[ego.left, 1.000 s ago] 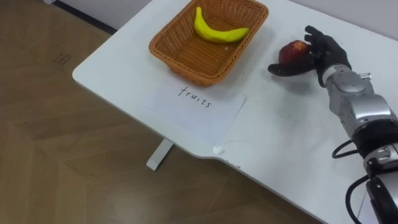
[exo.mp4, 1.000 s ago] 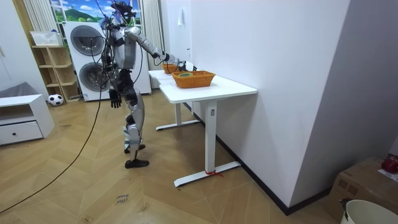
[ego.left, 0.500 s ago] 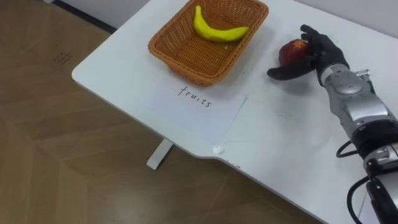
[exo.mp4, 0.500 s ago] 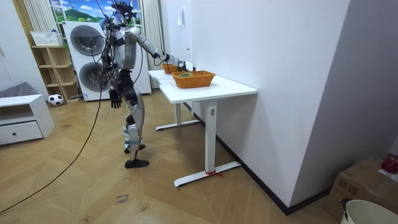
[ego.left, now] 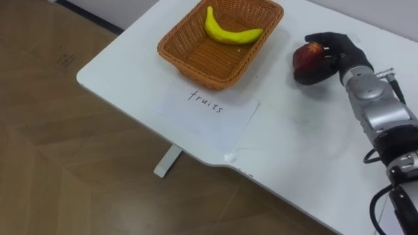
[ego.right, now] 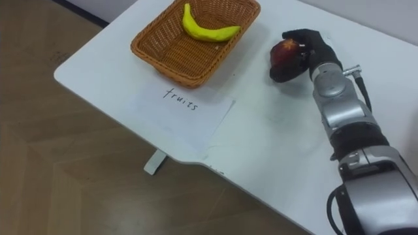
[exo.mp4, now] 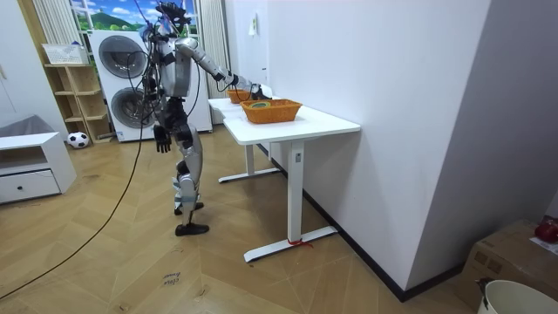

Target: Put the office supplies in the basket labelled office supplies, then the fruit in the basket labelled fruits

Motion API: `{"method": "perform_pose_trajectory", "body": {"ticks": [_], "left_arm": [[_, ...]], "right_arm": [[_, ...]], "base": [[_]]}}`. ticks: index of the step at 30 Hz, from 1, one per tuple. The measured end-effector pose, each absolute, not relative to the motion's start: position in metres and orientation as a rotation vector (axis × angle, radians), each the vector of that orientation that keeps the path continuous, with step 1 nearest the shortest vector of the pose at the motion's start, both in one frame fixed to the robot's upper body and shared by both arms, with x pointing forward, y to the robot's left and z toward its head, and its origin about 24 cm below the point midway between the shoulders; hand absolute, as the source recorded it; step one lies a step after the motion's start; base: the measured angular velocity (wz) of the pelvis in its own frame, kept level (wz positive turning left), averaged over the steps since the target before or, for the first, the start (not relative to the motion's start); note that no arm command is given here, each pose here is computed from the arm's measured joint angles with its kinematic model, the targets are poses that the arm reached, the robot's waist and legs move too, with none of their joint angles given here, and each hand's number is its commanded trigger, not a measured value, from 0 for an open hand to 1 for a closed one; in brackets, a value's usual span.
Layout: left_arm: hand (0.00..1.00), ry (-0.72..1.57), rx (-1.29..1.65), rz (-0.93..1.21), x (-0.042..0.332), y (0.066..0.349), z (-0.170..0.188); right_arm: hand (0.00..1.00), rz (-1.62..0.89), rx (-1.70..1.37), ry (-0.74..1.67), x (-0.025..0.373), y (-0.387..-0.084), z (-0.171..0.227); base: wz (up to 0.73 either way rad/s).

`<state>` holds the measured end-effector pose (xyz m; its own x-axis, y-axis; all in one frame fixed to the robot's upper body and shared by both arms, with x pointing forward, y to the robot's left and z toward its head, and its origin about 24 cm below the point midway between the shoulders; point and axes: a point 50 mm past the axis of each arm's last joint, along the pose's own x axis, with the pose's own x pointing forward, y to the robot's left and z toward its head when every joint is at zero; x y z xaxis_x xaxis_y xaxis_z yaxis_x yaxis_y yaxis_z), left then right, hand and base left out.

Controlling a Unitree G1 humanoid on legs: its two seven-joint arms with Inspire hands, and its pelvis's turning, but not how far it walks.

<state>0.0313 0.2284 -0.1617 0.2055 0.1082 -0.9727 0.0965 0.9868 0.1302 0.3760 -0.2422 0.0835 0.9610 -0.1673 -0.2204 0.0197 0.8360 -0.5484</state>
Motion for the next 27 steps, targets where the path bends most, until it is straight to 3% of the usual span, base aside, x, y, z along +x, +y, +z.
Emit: {"method": "perform_pose_trajectory", "body": {"ticks": [27], "left_arm": [[0.00,1.388,0.189,0.014,0.0273,0.2387,-0.1607]], "right_arm": [[1.00,-0.055,-0.568,0.290,0.3761,-0.2415,0.0811]], "base": [[0.00]]}}
